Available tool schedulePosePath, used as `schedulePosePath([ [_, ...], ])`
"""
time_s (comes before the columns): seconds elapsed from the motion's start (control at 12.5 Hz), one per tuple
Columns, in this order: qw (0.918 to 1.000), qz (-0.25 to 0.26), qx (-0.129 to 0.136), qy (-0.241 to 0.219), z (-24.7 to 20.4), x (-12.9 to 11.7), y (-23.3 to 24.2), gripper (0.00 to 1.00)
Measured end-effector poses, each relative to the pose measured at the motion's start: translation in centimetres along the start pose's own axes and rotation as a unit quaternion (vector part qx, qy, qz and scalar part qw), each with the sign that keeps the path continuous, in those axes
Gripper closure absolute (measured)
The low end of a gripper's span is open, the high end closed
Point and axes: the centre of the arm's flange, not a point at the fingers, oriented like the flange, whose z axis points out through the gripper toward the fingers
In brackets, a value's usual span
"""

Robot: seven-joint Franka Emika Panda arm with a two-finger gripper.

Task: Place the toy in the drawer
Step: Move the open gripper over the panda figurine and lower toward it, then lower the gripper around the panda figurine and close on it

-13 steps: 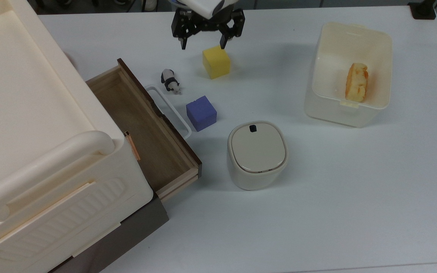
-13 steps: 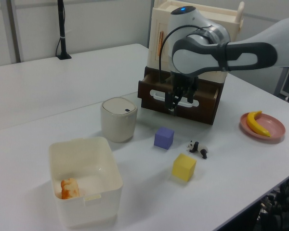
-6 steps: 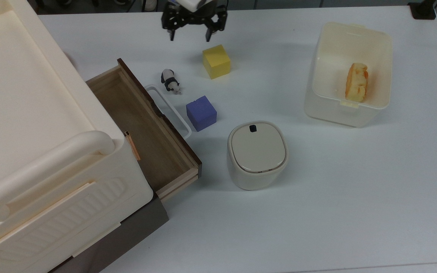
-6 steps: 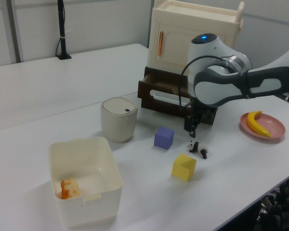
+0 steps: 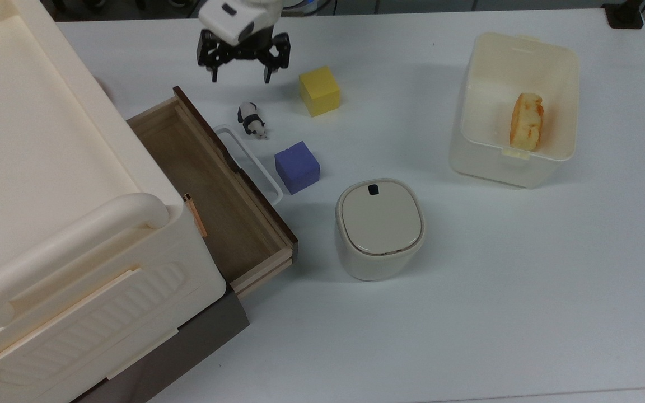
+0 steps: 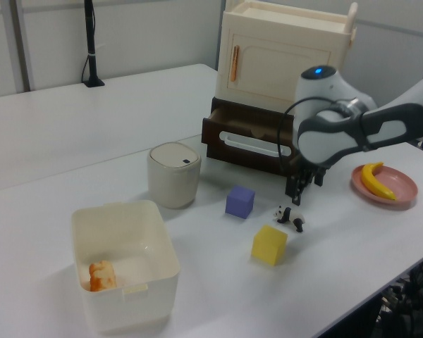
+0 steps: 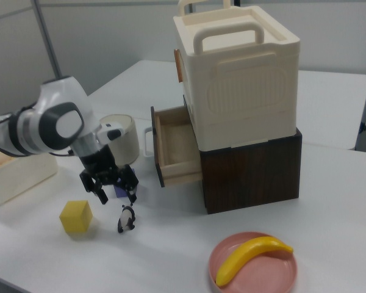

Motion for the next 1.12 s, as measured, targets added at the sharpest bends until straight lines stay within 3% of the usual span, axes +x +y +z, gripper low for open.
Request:
schedulePosePath([
  [0.16,0.9999,-0.012,0.004,-0.004,2.5,0.8,-0.4,0.00],
  [0.4,0.9999,-0.016,0.005,-0.002,2.8,1.0,-0.5,0.00],
  [0.72,0.9978,-0.067,0.006,-0.003,3.0,1.1,-0.6,0.00],
  [1.12,0.9958,-0.088,0.010,-0.023,5.3,1.2,-1.2,0.00],
])
